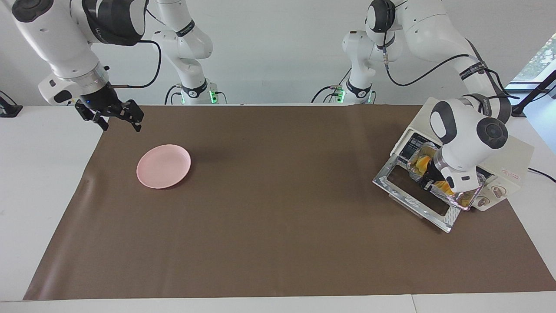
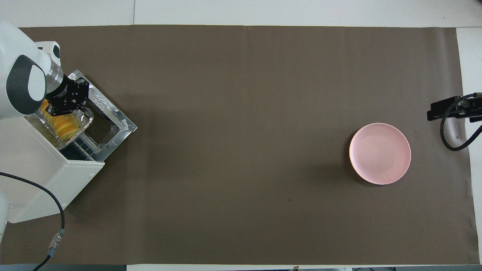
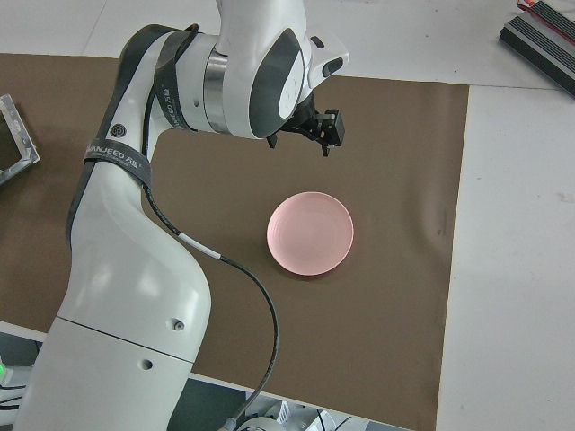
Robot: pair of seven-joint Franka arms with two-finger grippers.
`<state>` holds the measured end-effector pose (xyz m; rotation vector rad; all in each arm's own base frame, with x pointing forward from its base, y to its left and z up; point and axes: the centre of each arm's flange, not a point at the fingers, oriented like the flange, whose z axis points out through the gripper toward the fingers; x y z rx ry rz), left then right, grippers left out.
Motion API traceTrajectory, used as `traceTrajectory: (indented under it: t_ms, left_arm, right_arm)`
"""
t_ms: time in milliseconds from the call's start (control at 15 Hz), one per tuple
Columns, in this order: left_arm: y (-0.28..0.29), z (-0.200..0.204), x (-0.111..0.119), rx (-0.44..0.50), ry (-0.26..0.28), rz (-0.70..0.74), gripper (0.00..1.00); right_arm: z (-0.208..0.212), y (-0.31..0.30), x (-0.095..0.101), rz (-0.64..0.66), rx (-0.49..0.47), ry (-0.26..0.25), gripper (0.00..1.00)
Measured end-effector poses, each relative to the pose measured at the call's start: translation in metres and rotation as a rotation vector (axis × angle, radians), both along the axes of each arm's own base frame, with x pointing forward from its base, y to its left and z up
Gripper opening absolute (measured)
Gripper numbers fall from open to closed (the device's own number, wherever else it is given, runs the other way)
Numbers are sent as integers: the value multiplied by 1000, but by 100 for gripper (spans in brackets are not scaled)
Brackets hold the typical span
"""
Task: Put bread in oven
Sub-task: 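Lower the foil tray onto the oven rack with the left gripper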
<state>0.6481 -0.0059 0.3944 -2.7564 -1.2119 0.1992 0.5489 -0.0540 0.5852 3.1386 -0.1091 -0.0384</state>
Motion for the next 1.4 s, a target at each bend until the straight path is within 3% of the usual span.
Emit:
traceTrajectory:
  t_ms: [333, 733, 1400]
  left_arm:
    - [1, 0, -4, -5, -2, 4, 2]
    - [-4, -6, -3, 8, -44, 80, 2]
    - [6, -7, -5, 15, -46, 102, 2]
  right_arm:
    - [0, 0, 0, 0, 0, 0, 100]
    - [0, 0, 0, 0, 0, 0, 100]
    - [0, 0, 0, 0, 0, 0, 100]
